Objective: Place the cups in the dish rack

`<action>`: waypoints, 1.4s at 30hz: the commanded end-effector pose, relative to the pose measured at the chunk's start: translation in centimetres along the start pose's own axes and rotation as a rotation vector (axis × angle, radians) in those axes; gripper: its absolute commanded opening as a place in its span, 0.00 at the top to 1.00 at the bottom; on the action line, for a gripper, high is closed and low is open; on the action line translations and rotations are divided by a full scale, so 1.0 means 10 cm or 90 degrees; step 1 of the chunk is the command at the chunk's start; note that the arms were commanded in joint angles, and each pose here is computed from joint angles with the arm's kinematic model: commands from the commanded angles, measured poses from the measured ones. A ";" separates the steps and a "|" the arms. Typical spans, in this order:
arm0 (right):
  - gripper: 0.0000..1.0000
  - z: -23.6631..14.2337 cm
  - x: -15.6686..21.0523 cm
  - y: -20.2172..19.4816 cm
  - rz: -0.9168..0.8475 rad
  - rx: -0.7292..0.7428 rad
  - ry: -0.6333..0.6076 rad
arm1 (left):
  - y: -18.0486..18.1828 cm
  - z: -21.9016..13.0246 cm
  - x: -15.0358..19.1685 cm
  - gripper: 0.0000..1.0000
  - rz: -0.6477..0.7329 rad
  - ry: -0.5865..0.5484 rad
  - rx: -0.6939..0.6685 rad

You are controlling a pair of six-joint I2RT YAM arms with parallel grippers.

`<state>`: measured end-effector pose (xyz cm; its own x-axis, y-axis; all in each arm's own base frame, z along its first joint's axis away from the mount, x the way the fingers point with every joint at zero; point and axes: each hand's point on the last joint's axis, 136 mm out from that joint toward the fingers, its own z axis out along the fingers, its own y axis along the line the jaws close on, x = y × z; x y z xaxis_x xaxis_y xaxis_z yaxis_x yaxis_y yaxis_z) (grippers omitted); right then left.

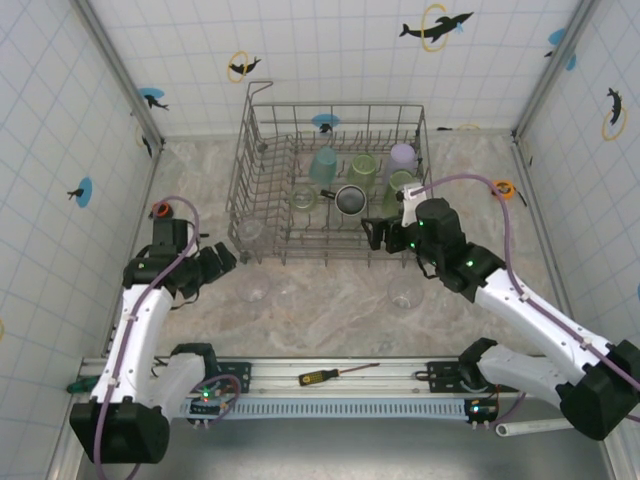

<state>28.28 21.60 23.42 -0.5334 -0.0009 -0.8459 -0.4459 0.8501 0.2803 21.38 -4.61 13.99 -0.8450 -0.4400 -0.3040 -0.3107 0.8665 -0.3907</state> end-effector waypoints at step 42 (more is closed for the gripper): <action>0.00 0.00 0.00 -0.02 0.032 0.006 -0.001 | -0.21 0.41 0.41 1.00 0.099 0.097 -0.022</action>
<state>28.34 21.86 22.83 -0.5714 0.0351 -0.8199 -0.4174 0.8478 0.3272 19.55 -7.78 7.76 -0.9388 -0.2809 -0.1994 -0.2299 0.9420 -0.2447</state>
